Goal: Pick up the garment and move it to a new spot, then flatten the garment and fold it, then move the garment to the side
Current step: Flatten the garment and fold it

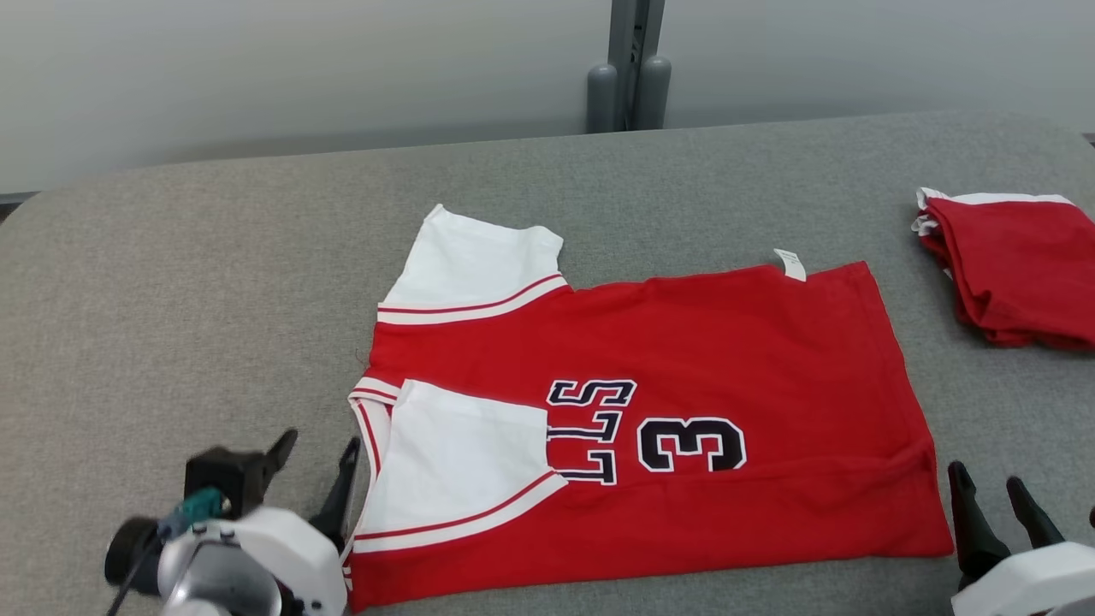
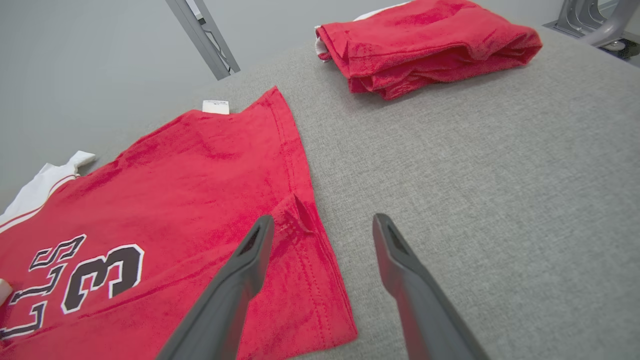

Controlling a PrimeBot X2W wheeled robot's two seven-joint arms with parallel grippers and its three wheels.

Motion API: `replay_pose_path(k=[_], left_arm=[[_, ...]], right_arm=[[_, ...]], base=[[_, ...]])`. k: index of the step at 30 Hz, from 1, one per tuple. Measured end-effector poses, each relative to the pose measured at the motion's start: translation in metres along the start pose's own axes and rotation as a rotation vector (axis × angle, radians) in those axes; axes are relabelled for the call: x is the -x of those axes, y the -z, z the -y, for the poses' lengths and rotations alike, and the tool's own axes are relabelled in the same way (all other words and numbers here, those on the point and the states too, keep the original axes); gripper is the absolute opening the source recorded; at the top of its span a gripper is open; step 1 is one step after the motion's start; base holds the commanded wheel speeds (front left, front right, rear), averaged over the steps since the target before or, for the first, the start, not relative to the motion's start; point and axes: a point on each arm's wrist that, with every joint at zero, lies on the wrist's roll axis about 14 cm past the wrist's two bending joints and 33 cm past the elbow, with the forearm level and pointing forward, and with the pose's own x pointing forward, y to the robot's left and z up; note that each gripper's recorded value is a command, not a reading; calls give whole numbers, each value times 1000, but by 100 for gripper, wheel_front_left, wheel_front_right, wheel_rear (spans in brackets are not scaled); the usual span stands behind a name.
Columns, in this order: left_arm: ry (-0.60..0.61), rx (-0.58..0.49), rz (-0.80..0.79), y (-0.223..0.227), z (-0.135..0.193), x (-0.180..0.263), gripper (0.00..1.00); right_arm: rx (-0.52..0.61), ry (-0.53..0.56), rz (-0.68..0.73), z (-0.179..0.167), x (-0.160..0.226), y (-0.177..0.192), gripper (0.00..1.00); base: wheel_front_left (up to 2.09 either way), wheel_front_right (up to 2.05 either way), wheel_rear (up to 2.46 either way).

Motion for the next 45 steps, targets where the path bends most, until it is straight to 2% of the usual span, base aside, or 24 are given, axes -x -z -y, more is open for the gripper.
replay_pose_path(k=[5,12,18,25,29,35,36,37,38,39,40,41,45], left_arm=[[68,-54,51,-38,8,-33,100],[134,-119,48,-75,20,-102,100],[139,-165,-21,-75,25,-162,100],[134,-200,-160,-54,30,-219,100],[122,-223,-245,-37,33,-245,100],[105,-272,-295,-28,30,-261,100],[101,-276,-304,-28,29,-262,89],[103,-279,-311,-27,29,-263,73],[106,-281,-316,-27,30,-263,39],[113,-286,-326,-25,31,-262,25],[119,-290,-335,-24,33,-262,6],[129,-295,-341,-23,35,-261,0],[145,-298,-339,-23,39,-257,0]], right_arm=[[30,-36,37,-14,-10,-17,100],[75,-83,75,-32,-37,-39,100],[104,-100,50,-37,-60,-35,100],[135,-87,31,-30,-79,-33,100],[144,-68,22,-21,-85,-32,100],[156,-55,21,-14,-86,-32,100],[156,-55,22,-13,-86,-33,100],[156,-54,24,-13,-85,-33,100],[157,-54,27,-13,-85,-34,100],[157,-54,28,-12,-85,-35,100],[159,-55,30,-12,-85,-36,100],[163,-57,34,-12,-85,-37,100],[191,-75,46,-16,-87,-45,100]], base=[[0,0,0],[0,0,0],[0,0,0],[0,0,0],[0,0,0],[0,0,0],[0,0,0],[0,0,0],[0,0,0],[0,0,0],[0,0,0],[0,0,0],[0,0,0]])
